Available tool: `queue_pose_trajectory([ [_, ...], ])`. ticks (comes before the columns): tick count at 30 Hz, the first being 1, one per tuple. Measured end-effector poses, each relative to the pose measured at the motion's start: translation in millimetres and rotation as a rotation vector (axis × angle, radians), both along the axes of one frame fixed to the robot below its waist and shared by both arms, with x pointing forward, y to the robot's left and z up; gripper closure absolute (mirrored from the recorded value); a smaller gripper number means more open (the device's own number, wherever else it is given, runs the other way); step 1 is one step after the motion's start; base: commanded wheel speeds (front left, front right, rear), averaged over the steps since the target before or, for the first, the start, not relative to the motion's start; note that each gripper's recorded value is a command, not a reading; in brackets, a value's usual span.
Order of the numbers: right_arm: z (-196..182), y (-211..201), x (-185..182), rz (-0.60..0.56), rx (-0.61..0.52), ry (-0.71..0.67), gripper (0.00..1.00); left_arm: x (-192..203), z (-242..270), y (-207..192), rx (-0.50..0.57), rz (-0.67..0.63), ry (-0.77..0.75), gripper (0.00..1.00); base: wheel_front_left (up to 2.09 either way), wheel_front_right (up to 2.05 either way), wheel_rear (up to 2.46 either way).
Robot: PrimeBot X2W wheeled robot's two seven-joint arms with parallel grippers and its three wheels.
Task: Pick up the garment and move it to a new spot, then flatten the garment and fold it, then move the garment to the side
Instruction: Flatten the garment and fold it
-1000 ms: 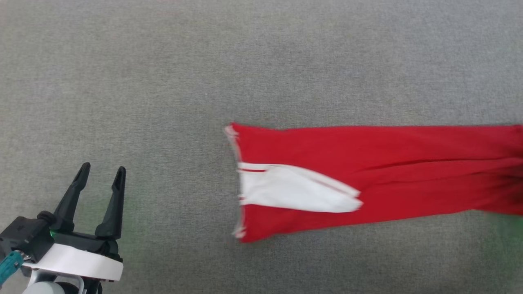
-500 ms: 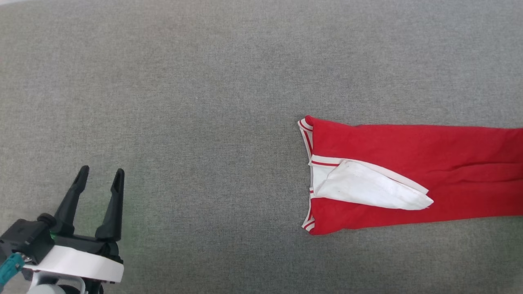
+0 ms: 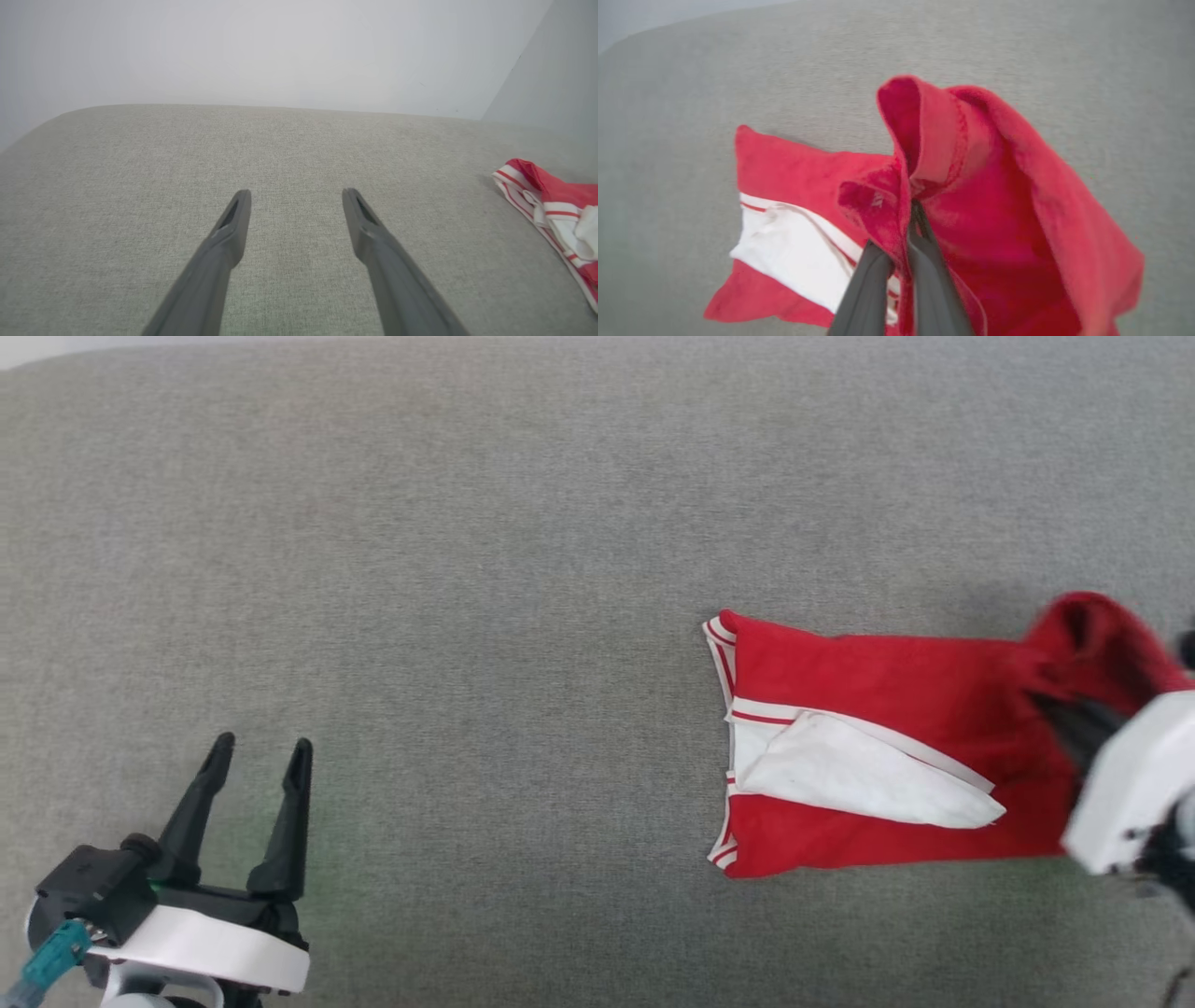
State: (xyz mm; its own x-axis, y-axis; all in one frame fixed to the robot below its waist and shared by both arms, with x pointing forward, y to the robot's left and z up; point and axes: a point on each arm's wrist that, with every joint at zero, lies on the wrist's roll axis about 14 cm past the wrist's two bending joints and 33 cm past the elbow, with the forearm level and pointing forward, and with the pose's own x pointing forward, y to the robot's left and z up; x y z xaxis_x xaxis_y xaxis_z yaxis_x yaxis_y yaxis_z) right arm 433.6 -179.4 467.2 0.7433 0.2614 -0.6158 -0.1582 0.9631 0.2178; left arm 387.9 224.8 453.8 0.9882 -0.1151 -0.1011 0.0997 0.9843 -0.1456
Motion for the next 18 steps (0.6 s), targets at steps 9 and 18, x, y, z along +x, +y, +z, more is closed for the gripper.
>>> queue_pose_trajectory([
  [9, 0.4, 104.3, -8.8, 0.321, 0.034, 0.027, 1.0, -8.5, 1.6, 1.7, -0.027, 0.029, 0.0, 0.0, 0.0, 0.0, 0.0],
  [18, -37.9, 151.0, -13.6, 0.474, 0.012, 0.14, 1.0, -14.2, 8.5, 7.6, -0.041, 0.066, -0.016, 0.0, 0.0, 0.0, 0.0],
])
